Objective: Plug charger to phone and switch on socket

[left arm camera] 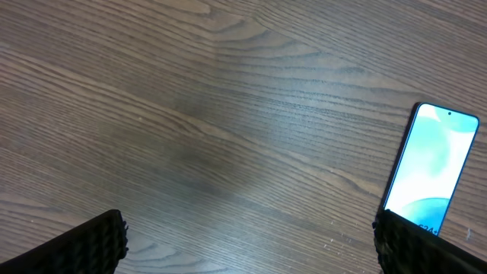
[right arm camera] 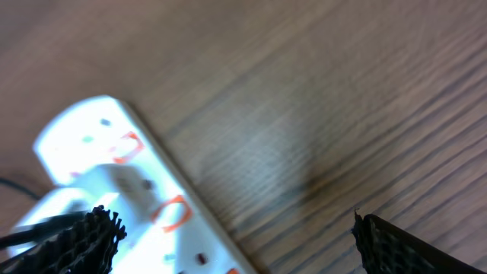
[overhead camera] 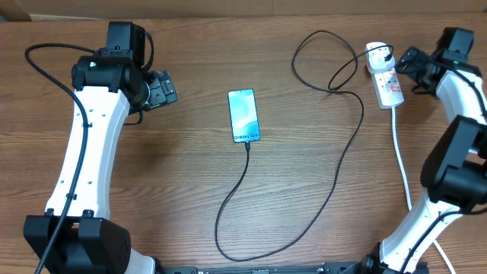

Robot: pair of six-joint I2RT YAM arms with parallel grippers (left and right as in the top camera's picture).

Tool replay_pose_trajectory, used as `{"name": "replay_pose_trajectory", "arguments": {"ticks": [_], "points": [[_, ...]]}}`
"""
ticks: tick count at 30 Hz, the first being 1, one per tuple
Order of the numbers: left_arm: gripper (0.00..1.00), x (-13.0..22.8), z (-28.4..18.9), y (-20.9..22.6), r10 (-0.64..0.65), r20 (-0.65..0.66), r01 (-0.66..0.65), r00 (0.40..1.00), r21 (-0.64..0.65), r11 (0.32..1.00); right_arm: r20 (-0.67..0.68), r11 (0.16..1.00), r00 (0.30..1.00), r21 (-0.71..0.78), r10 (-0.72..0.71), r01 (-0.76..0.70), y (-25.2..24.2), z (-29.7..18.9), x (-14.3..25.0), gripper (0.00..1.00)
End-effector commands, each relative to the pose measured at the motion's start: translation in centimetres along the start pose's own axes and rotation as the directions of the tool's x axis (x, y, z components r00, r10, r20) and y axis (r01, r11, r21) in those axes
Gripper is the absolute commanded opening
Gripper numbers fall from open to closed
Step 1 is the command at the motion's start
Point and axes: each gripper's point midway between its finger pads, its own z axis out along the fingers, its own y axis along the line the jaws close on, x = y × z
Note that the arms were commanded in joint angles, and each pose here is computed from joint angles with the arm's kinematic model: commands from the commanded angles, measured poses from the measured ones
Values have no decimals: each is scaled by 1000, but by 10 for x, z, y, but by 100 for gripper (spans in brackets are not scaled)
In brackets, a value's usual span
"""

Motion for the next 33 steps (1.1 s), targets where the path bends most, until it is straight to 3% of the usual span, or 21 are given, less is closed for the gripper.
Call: {"name": "replay_pose_trajectory", "arguments": {"ticks": [1, 15, 23, 33], "points": [[100, -1, 2, 3, -10, 4, 10, 1000, -20, 1000, 15, 998, 1000, 58, -1, 0, -13, 13, 1, 100], [99, -1, 2, 3, -10, 4, 10, 1000, -20, 1000, -68, 1000, 998, 19, 2, -1, -10, 45, 29, 100], [100, -1, 2, 3, -10, 4, 10, 1000, -20, 1000, -100, 998, 995, -61, 1, -7, 3, 45, 36, 100], [100, -1, 2, 3, -10, 4, 10, 1000, -20, 1000, -137, 999, 991, -48, -5, -2, 0, 44, 45, 100]]}}
